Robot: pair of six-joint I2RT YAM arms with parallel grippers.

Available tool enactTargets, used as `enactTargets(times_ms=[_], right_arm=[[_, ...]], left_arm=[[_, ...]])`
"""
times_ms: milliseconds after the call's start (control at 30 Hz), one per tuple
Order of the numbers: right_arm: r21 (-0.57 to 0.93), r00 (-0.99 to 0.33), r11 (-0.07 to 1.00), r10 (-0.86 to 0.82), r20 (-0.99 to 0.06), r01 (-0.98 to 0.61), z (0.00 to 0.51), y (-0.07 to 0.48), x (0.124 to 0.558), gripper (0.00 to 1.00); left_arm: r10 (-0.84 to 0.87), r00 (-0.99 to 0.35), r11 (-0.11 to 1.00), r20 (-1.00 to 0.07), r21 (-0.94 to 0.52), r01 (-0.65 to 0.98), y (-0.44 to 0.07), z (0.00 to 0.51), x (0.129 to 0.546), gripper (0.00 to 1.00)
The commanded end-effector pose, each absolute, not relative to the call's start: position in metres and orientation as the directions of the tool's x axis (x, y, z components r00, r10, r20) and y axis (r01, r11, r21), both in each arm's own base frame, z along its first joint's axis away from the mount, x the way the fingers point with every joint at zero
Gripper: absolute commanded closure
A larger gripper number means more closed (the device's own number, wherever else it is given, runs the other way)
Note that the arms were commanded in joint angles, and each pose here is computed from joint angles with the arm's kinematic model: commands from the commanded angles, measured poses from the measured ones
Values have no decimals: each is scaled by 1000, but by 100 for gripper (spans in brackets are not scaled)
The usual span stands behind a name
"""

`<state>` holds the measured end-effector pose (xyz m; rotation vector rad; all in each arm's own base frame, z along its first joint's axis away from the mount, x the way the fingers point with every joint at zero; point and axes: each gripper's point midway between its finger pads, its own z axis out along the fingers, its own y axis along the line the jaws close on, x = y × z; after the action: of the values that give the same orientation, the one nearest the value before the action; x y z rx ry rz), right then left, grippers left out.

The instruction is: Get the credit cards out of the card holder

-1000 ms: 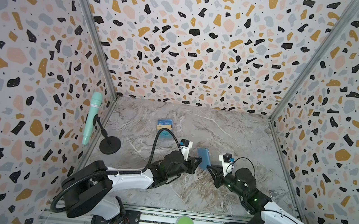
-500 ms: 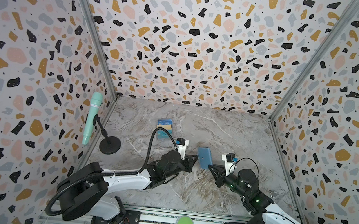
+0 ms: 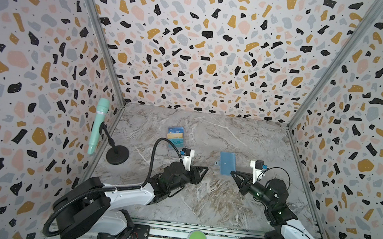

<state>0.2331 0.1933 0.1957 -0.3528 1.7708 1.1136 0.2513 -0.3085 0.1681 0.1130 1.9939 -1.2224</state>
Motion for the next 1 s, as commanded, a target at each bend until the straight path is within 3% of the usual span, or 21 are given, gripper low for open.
enactTargets(times_ms=[0, 133, 600, 967], right_arm=[[542, -467, 430, 275, -841, -722, 222, 199, 226, 100], [564, -486, 351, 288, -825, -748, 235, 202, 223, 100], [584, -531, 199, 262, -806, -787, 254, 215, 210, 100], [617, -600, 19, 209, -772, -787, 261, 224, 190, 100]], left_arm=[[-298, -654, 377, -696, -715, 589, -326, 210, 238, 58], [-271, -637, 378, -722, -688, 619, -327, 209, 235, 54], [-260, -631, 374, -731, -679, 632, -329, 186, 236, 53], [-312, -590, 137, -745, -649, 748, -329, 236, 205, 53]])
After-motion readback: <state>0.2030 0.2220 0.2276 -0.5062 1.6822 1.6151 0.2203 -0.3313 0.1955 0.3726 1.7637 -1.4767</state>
